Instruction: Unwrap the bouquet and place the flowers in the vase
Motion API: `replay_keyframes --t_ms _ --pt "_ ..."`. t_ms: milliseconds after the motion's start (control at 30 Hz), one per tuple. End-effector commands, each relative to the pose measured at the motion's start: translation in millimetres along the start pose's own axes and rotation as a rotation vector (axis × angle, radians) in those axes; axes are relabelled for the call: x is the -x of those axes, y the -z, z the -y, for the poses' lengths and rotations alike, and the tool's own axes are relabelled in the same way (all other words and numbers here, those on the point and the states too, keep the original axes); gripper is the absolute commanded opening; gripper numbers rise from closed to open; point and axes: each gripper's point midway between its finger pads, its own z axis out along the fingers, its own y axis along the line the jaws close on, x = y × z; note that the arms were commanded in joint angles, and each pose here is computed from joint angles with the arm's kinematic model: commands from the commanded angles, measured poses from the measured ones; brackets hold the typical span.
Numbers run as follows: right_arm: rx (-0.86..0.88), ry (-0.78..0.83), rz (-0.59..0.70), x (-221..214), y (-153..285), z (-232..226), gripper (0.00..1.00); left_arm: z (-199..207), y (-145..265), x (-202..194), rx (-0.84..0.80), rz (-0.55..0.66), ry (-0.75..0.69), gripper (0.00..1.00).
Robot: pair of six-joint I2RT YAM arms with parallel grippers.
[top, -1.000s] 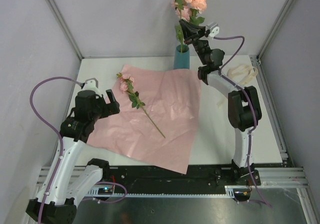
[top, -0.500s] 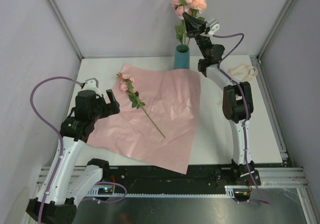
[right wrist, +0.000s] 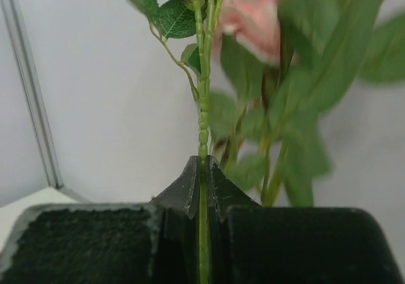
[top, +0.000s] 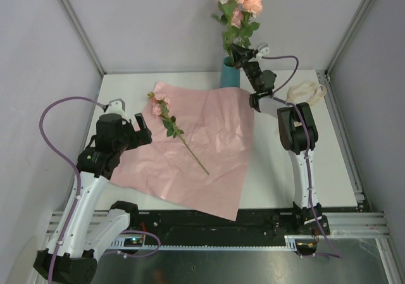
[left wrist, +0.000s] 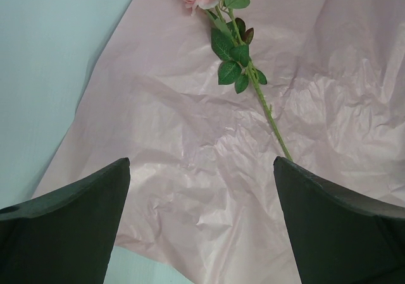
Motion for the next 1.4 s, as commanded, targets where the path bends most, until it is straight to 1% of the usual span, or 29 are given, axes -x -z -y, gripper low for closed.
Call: replay_keyframes --t_ms 0,133,233,333,467,667,767,900,1067,1233,1367 --pt "-0.041 0.011 0.148 50.5 2.0 -4.6 0.07 -1.9 0.0 6.6 0.006 0.032 -0.001 0.99" --pt "-0.070 0.010 0.124 53.5 12.0 -5.5 0.19 -1.7 0.7 6.6 0.003 0.034 0.000 1.00" --pt "-0.082 0.008 0.122 68.3 15.6 -7.8 0.29 -2.1 2.1 7.2 0.004 0.040 0.001 1.00" --pt "-0.066 -0.001 0.105 81.1 18.5 -17.1 0.37 -2.2 2.9 7.7 0.004 0.043 0.002 1.00" --pt "-0.048 -0.024 0.063 89.8 26.0 -34.0 0.43 -1.6 3.8 8.4 0.000 0.047 0.002 1.00" --pt "-0.023 -0.072 -0.026 90.3 45.8 -77.2 0.44 -1.9 5.2 9.8 0.001 0.055 0.005 1.00" --pt "-0.009 -0.103 -0.119 80.2 56.4 -109.7 0.44 -2.1 5.6 10.0 0.001 0.057 0.005 1.00" --pt "-0.036 -0.197 -0.340 51.5 76.1 -146.8 0.44 -2.2 6.2 10.5 0.001 0.060 0.007 1.00" --pt "-0.021 -0.345 -0.562 13.7 106.8 -191.4 0.42 -1.0 6.6 10.5 -0.005 0.059 0.008 1.00" --pt "-0.025 -0.455 -0.788 -37.2 145.2 -221.2 0.41 -0.3 6.7 9.8 -0.010 0.057 0.008 1.00" --pt "-0.033 -0.532 -0.923 -67.4 168.1 -240.6 0.41 -0.1 7.1 9.9 -0.012 0.059 0.008 1.00"
